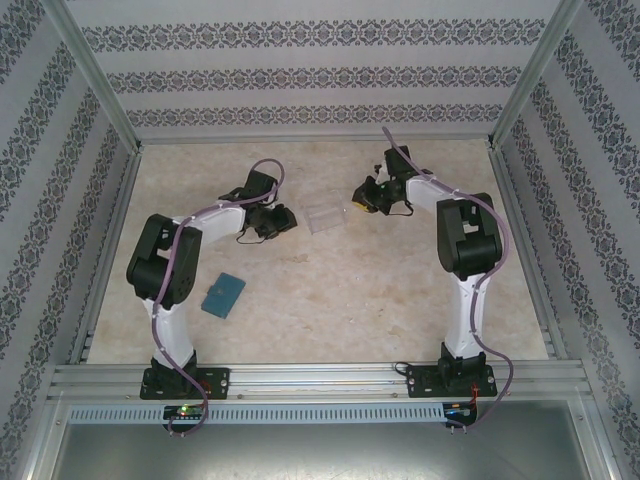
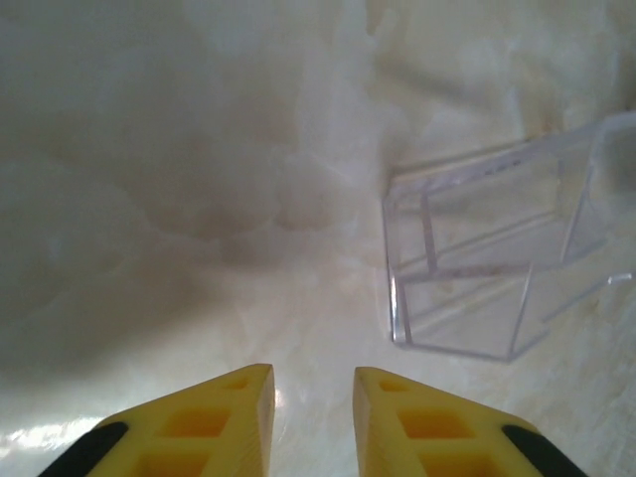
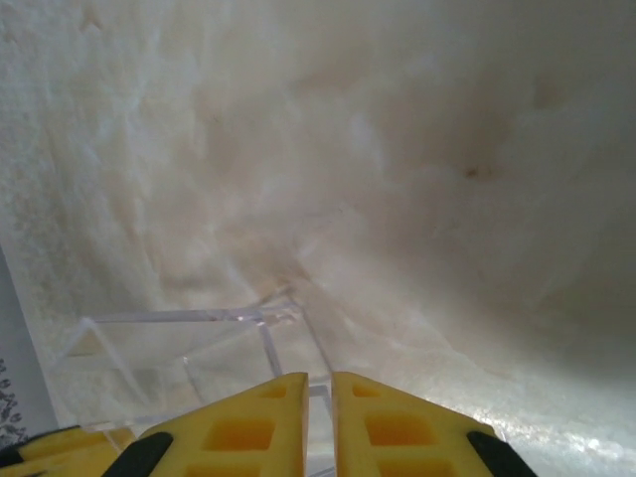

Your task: Take the credit cards out of the card holder

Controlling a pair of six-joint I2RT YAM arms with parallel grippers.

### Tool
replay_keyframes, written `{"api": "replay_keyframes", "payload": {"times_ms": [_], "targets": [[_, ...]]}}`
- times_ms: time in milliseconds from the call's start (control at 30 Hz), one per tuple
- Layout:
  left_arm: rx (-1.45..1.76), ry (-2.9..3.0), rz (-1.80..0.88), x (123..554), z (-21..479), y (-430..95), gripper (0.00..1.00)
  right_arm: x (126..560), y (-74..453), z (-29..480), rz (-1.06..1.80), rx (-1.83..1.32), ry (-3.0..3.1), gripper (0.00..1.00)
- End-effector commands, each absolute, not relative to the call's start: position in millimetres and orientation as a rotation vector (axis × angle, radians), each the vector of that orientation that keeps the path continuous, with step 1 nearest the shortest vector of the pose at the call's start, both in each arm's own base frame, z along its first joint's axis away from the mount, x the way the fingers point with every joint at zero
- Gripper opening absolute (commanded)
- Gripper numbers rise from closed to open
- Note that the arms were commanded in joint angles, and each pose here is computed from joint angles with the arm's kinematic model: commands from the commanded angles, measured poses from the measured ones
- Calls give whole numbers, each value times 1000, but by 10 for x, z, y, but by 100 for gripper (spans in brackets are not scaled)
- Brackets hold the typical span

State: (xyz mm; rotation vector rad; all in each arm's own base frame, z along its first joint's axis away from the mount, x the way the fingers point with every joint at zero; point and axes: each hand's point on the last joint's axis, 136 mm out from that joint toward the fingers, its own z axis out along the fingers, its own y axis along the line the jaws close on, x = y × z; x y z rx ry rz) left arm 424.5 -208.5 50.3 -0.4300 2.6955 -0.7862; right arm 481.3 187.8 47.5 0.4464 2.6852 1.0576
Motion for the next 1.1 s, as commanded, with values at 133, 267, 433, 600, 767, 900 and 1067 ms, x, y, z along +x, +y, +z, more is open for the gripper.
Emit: {"api": "replay_keyframes", "payload": {"times_ms": [133, 267, 433, 600, 767, 900, 1067], "targets": [[-420, 2710, -790, 4425, 468, -2186, 23, 4660, 2132, 337, 1167, 359, 2710, 14], [-399, 2740, -796, 4452, 403, -2232, 23, 4557, 2286, 354, 1210, 328, 2717, 14], [-360, 2778, -772, 4449, 366, -2230, 23, 4374, 2415, 323, 1193, 319, 2749, 16], [-319, 2806, -768, 4396, 378, -2229, 22, 4214, 2471, 277, 1172, 342, 2761, 17], [-298, 2830, -778, 4335, 370, -2241, 21, 4120, 2445, 264, 1108, 358, 2767, 18], [-283, 2822, -760, 4319, 402, -2211, 21, 4139, 2353, 242, 1020, 369, 2769, 19], [-260, 2800, -671, 4324, 565, -2079, 22, 4189, 2178, 328, 932, 373, 2757, 21]]}}
